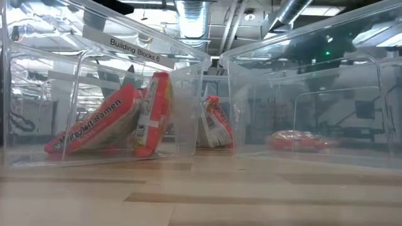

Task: Sort Maruchan noodles
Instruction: Put the orange noodle pack into the bottom right transparent container

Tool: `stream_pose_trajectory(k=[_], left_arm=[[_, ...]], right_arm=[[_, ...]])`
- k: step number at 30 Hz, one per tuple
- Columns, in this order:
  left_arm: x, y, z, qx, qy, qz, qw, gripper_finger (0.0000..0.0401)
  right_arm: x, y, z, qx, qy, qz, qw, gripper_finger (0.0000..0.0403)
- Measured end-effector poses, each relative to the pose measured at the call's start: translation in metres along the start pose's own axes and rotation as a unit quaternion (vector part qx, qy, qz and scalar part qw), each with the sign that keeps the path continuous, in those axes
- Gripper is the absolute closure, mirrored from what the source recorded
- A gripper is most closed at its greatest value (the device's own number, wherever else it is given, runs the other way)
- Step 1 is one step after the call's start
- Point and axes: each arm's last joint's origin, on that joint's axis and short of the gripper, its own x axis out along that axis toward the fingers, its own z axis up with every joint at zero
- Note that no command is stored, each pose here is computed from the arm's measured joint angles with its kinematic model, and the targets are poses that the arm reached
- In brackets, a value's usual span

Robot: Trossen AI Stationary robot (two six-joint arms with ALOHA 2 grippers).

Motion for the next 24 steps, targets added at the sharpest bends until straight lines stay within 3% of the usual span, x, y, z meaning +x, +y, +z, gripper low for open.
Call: stream_pose_trajectory(k=[5,13,24], left_arm=[[-0.001,0.001,-0.001,-0.005,0.004,0.001,1.000,0.0202],[0.004,-0.001,-0.007,-0.007,0.022,0.006,1.000,0.0202],[0.004,-0.001,-0.012,-0.003,0.045,0.017,0.999,0.0202]], right_arm=[[0.029,-0.004,0.011,0.042,0.007,-0.007,0.999,0.0208],[0.071,-0.006,0.005,0.085,0.040,-0.053,0.994,0.0208],[0.081,0.002,0.004,0.091,0.014,-0.110,0.990,0.0208]])
